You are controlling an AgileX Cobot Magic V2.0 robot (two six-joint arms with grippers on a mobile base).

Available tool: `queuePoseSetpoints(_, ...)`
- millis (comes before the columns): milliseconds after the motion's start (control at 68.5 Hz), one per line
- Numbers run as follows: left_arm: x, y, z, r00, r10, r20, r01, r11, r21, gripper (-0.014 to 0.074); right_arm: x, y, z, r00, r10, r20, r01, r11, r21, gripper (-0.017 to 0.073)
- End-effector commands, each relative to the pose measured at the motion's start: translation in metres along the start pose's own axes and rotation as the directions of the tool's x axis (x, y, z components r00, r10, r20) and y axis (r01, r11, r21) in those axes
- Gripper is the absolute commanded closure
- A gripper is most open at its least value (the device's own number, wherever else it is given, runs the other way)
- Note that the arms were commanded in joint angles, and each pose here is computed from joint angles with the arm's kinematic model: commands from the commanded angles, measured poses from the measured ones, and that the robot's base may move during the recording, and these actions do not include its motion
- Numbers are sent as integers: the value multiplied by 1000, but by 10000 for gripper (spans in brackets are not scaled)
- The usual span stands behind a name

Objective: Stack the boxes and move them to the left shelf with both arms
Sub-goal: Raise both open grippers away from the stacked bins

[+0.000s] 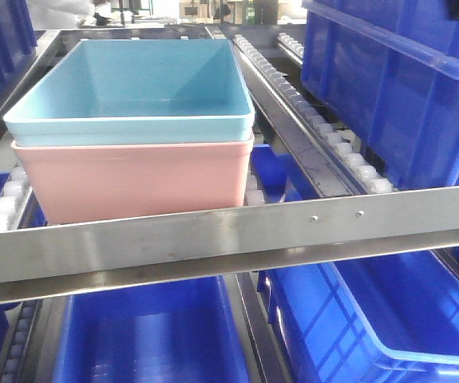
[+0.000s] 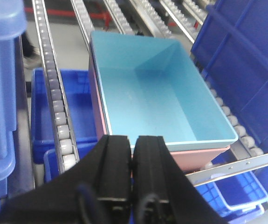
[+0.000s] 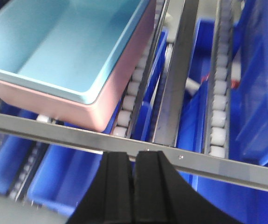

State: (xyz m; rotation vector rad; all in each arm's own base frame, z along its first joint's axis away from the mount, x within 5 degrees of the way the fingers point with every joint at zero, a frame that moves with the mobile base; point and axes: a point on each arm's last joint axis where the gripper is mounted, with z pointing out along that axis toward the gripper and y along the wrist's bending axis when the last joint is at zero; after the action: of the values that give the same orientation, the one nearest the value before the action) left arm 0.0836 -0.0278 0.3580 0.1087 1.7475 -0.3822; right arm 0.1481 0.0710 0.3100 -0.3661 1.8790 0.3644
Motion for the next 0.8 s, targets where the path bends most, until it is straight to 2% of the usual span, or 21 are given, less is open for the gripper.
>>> queuePoseSetpoints(0,-12,-3,-14,989,4,145,-11,999,44,595,-8,-1,-27,975,0,221,-1,1000,5,510)
queuePoseSetpoints(131,-5,-1,-27,981,6,195,-16,998,52,595,3,-1,-57,939,-1,344,0,1000,1,510)
queuePoseSetpoints(263,-2,0,-29,984,-1,176,-7,999,50,595,3,-1,-70,917,-1,399,2,1000,-2,510)
queuePoseSetpoints(788,-1,1,-28,986,-3,165,-5,999,46,595,5,-1,-69,923,-1,385,2,1000,-2,510)
